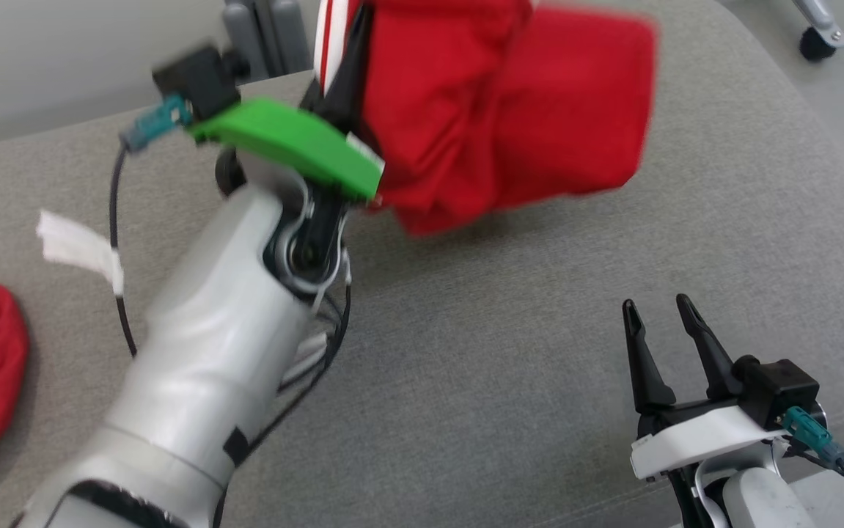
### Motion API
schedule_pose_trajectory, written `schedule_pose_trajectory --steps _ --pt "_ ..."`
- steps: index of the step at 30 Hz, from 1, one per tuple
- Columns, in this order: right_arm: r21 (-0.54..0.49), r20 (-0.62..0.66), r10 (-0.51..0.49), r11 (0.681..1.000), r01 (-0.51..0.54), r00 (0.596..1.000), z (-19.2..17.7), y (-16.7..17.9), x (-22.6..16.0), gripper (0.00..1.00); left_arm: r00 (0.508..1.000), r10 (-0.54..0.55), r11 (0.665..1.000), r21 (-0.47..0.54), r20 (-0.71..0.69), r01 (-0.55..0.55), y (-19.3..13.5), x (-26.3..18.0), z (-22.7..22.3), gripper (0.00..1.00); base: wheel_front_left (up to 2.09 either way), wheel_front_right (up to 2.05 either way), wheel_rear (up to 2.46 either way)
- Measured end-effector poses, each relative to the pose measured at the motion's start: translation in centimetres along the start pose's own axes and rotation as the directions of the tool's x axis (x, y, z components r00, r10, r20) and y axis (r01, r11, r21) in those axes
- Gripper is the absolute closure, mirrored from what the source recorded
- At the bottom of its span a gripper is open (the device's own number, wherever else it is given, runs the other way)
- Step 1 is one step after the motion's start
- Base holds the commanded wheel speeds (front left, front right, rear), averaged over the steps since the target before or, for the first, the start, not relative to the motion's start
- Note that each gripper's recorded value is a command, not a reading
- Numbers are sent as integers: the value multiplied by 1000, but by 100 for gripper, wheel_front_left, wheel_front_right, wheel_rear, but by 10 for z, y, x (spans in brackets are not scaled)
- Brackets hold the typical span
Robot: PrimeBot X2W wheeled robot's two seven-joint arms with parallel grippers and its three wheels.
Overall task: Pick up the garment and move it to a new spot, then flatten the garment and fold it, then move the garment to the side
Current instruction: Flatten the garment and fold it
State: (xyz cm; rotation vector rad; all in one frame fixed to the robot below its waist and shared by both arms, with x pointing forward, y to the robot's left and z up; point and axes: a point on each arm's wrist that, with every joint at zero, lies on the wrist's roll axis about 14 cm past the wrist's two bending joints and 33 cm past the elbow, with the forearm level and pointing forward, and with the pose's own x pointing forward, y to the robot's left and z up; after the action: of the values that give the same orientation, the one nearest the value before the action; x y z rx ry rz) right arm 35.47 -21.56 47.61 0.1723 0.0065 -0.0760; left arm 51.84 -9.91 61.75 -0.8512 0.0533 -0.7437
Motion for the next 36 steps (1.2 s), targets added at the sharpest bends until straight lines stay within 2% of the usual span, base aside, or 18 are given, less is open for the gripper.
schedule_pose_trajectory --steps 3,6,8,12,14,15,16,20,26,27,29,32,36 --pt "-7 -3 41 999 -41 999 -2 13 7 0 983 173 985 18 -56 -173 60 -48 -32 100 0 0 0" --pt "-18 -5 71 997 -72 997 -3 21 14 0 959 271 959 114 -85 -261 94 -88 -47 100 0 0 0" --pt "-25 -9 88 996 -88 996 -5 26 18 0 956 279 947 192 -90 -258 99 -104 -51 100 0 0 0" --pt "-29 -20 122 992 -123 992 -10 37 23 0 965 209 937 317 -159 -150 78 -129 -78 100 0 0 0" --pt "-26 -24 138 990 -139 990 -11 42 24 0 959 175 941 325 -221 -96 64 -142 -101 59 0 0 0" --pt "-23 -27 151 988 -152 988 -13 47 25 0 950 146 949 309 -276 -57 52 -153 -121 24 0 0 0" --pt "-21 -27 160 987 -161 987 -13 50 26 0 940 130 954 298 -314 -33 45 -161 -135 0 0 0 0" --pt "-18 -25 181 983 -181 983 -13 57 28 0 937 90 948 318 -338 23 31 -167 -140 0 0 0 0" --pt "-17 -24 195 981 -195 981 -13 62 27 0 967 61 922 385 -247 40 27 -169 -101 0 0 0 0" --pt "-18 -23 194 981 -194 981 -13 61 27 0 968 71 911 410 -239 34 30 -172 -96 0 0 0 0" --pt "-18 -22 192 981 -192 981 -12 61 27 0 965 131 865 502 -227 0 50 -182 -82 0 0 0 0" --pt "-16 -20 187 982 -187 982 -11 59 26 0 948 235 824 562 -213 -78 80 -194 -69 0 0 0 0" --pt "-13 -31 180 984 -180 983 -15 57 24 0 903 316 801 591 -290 -91 107 -210 -82 0 0 0 0"
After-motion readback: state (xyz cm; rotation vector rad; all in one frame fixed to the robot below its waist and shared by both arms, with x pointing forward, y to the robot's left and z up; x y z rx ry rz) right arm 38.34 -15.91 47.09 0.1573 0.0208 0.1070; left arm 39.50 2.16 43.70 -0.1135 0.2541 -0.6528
